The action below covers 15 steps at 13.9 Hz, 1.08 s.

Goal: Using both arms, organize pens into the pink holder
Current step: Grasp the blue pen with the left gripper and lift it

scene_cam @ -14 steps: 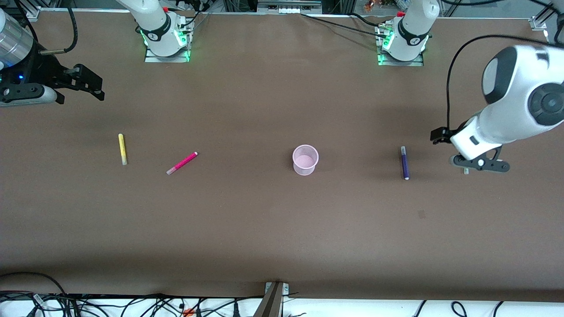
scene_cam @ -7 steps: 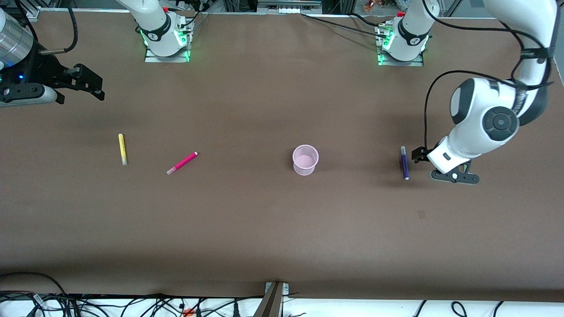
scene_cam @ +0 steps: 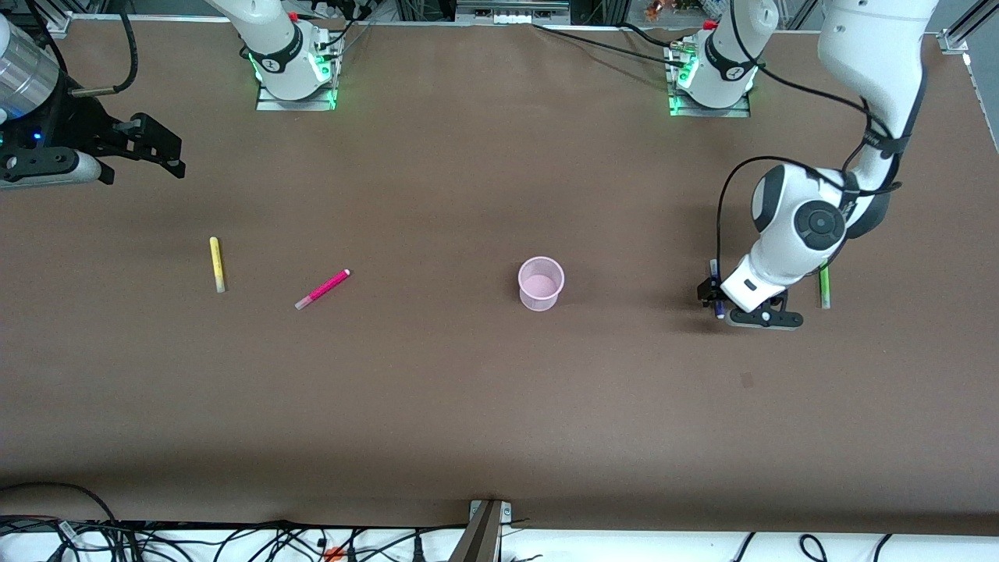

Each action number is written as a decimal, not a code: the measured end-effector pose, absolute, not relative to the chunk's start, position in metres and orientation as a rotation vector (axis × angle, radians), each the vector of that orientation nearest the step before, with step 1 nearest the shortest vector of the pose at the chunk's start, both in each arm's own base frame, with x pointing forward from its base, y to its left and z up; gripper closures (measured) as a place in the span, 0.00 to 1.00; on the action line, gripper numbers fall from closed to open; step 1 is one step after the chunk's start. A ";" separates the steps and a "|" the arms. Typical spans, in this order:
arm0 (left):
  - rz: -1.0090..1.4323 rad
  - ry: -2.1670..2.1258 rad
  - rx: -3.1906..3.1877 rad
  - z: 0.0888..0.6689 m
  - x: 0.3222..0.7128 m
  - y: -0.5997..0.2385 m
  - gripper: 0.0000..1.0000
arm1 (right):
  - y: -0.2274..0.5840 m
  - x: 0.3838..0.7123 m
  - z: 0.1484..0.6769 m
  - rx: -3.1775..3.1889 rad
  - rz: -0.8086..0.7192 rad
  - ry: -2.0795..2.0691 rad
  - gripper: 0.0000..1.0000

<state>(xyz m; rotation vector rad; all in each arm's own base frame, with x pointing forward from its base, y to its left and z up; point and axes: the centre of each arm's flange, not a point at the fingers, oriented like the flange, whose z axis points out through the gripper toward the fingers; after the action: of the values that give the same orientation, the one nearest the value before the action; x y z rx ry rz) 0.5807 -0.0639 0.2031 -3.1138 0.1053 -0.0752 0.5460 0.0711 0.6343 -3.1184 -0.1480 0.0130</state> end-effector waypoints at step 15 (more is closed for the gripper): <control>-0.006 0.214 -3.106 0.172 0.576 -0.052 0.82 | 0.071 0.546 0.634 -3.118 0.013 -0.148 0.00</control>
<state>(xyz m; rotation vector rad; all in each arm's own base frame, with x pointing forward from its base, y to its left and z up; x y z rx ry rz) 0.5760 -0.0522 0.1723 -3.1056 0.2143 -0.0062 0.5460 0.0711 0.6343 -3.1184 -0.1480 0.0130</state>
